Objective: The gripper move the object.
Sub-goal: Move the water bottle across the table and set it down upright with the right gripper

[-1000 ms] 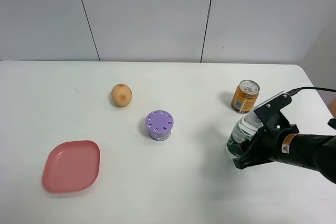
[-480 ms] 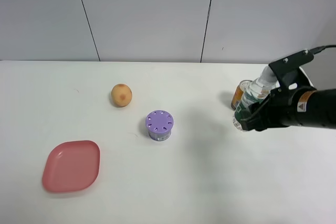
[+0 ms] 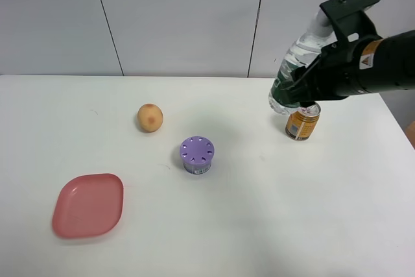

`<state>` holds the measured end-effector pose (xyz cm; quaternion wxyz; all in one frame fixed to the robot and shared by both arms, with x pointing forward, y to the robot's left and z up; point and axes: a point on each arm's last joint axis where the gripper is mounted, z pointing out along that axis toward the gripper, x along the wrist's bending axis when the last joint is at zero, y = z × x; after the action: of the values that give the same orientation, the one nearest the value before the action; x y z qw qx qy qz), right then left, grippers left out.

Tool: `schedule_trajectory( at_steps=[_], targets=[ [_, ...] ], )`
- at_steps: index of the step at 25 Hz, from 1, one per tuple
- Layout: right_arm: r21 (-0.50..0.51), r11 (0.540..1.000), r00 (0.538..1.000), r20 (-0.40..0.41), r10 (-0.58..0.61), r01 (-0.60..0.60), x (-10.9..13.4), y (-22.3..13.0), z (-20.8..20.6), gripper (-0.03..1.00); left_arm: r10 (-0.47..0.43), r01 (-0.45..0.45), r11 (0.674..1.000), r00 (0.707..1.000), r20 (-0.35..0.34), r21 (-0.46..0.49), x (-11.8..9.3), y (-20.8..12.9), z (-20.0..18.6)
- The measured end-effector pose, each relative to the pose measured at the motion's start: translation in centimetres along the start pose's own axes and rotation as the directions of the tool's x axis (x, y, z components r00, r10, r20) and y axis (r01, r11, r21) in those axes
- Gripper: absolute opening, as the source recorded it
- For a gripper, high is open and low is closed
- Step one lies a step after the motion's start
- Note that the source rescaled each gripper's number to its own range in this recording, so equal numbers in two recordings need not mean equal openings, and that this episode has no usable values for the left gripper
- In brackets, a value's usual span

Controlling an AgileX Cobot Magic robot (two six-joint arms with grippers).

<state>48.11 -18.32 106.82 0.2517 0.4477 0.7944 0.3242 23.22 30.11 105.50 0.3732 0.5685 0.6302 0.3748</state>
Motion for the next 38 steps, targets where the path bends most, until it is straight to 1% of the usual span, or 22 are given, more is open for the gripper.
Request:
schedule_trajectory(
  at_steps=[5, 7, 8, 10, 14, 17, 20, 22, 27, 30, 32, 38],
  targets=[
    [0.096, 0.995, 1.000, -0.014, -0.007, 0.008, 0.2, 1.4, 5.9, 0.00, 0.000, 0.000, 1.000, 1.000, 0.000, 0.000, 0.0, 0.0, 0.0],
    [0.115, 0.993, 1.000, -0.022, -0.012, 0.015, 0.5, 2.4, 8.6, 0.00, 0.000, 0.000, 1.000, 1.000, 0.000, 0.000, 0.0, 0.0, 0.0],
    [0.109, 0.994, 0.999, -0.027, -0.017, 0.020, 0.8, 3.1, 9.6, 0.00, 0.000, 0.000, 1.000, 1.000, 0.000, 0.000, 0.0, 0.0, 0.0],
    [0.117, 0.992, 0.998, -0.045, -0.037, 0.042, 1.7, 4.0, 12.3, 0.00, 0.000, 0.000, 1.000, 1.000, 0.000, 0.000, 0.0, 0.0, 0.0],
    [0.092, 0.987, 0.988, -0.092, -0.122, 0.130, 4.3, 6.0, 16.8, 0.00, 0.000, 0.000, 1.000, 1.000, 0.000, 0.000, 0.0, 0.0, 0.0],
    [0.064, 0.985, 0.979, -0.134, -0.151, 0.161, 6.3, 7.2, 19.2, 0.00, 0.000, 0.000, 1.000, 1.000, 0.000, 0.000, 0.0, 0.0, 0.0],
    [0.029, 0.979, 0.965, -0.177, -0.195, 0.203, 8.6, 8.2, 20.4, 0.00, 0.000, 0.000, 1.000, 1.000, 0.000, 0.000, 0.0, 0.0, 0.0],
    [0.002, 0.969, 0.949, -0.202, -0.242, 0.247, 10.3, 9.0, 20.4, 0.00, 0.000, 0.000, 1.000, 1.000, 0.000, 0.000, 0.0, 0.0, 0.0],
    [-0.069, 0.923, 0.883, -0.273, -0.383, 0.379, 15.5, 10.2, 19.0, 0.00, 0.000, 0.000, 1.000, 1.000, 0.000, 0.000, 0.0, 0.0, 0.0],
    [-0.081, 0.908, 0.855, -0.312, -0.415, 0.412, 17.9, 9.8, 18.6, 0.00, 0.000, 0.000, 1.000, 1.000, 0.000, 0.000, 0.0, 0.0, 0.0],
    [-0.077, 0.900, 0.840, -0.332, -0.429, 0.429, 19.0, 9.2, 18.8, 0.00, 0.000, 0.000, 1.000, 1.000, 0.000, 0.000, 0.0, 0.0, 0.0],
    [-0.051, 0.884, 0.810, -0.381, -0.447, 0.464, 21.7, 6.7, 20.9, 0.00, 0.000, 0.000, 1.000, 1.000, 0.000, 0.000, 0.0, 0.0, 0.0]
  ],
)
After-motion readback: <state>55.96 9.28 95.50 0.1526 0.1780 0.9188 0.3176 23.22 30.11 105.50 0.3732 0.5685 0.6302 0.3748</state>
